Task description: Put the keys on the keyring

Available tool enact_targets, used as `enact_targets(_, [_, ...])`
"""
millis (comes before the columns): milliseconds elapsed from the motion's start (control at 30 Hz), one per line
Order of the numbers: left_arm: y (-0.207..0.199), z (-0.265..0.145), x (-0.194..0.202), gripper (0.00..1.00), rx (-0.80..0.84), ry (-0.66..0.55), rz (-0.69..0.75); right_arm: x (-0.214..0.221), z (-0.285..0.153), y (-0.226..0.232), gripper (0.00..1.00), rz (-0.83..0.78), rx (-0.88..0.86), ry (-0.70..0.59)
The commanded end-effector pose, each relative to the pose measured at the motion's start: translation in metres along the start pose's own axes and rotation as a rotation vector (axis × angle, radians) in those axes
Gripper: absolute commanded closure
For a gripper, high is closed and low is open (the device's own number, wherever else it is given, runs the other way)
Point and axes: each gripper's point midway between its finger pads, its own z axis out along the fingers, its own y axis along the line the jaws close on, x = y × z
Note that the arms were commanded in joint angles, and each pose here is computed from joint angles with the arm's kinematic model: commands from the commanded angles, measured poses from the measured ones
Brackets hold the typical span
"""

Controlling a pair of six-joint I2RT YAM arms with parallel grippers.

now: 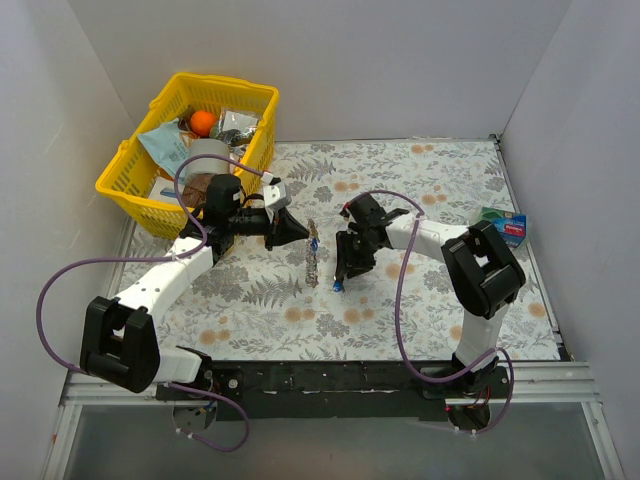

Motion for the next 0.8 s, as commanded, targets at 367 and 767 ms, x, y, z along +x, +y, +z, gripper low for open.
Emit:
enact_targets(367, [-0.006,-0.004,-0.01,1.0,0.023,-0.025,0.053,-0.012,0.002,0.005,0.84,-0.005,-0.002,-0.018])
enact_targets(767, [-0.005,-0.004,-0.007,1.0,0.016,-0.016,0.057,-0.024,-0.008,0.014,0.99,-0.056,-0.025,-0.061])
